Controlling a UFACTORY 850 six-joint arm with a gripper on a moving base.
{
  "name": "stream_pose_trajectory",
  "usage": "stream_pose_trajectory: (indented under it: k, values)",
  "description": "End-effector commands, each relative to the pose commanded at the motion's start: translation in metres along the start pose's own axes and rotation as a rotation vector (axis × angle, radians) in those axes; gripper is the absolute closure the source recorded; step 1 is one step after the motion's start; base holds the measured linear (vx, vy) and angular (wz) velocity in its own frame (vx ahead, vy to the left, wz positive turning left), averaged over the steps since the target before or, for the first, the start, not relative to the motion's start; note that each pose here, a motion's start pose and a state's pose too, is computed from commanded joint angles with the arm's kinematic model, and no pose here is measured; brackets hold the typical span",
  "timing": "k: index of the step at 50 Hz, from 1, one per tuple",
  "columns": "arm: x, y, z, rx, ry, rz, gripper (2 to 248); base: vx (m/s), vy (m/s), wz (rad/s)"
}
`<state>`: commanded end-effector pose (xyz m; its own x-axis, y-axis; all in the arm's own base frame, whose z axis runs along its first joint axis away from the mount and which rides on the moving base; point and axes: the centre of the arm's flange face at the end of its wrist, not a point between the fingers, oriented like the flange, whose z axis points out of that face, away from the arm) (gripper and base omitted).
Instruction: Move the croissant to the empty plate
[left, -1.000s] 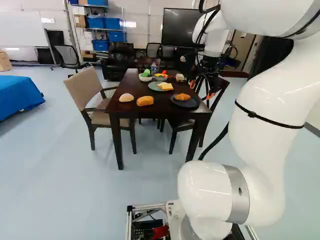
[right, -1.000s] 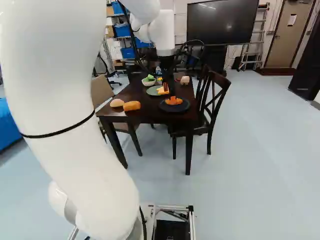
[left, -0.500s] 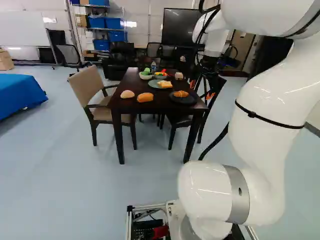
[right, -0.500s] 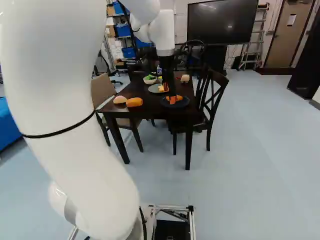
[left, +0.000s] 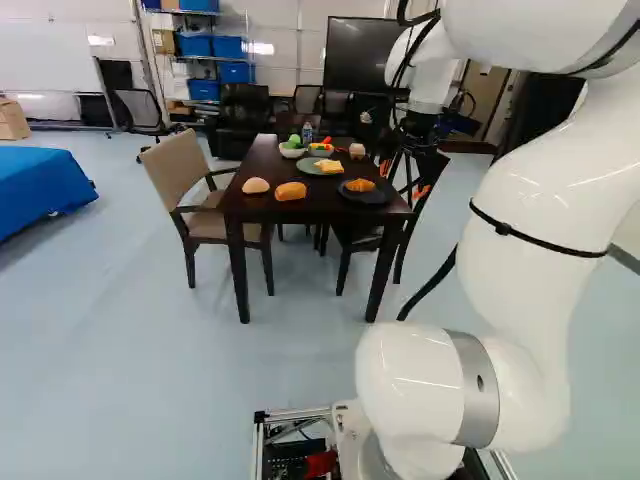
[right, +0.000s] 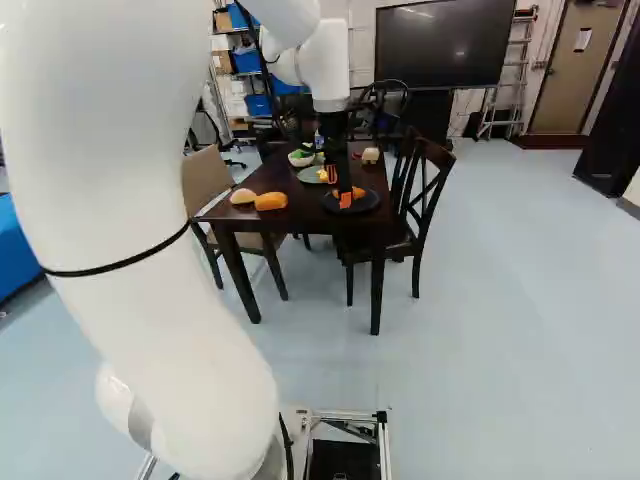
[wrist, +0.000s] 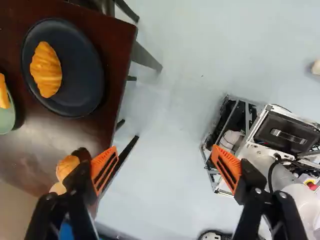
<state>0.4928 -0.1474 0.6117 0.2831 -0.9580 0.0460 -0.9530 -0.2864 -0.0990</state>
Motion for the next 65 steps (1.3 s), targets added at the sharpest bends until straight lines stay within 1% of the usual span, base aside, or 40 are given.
stream_pose_trajectory:
  k: [42, 65]
  values:
    - [-0.0003, 0.0001, 0.0005, 0.002, 0.001, -0.002, 3, -0.003, 0.000, 0.000]
    - [-0.0054, 0.0010, 0.0081, 0.026, 0.017, -0.035, 3, 0.000, 0.000, 0.000]
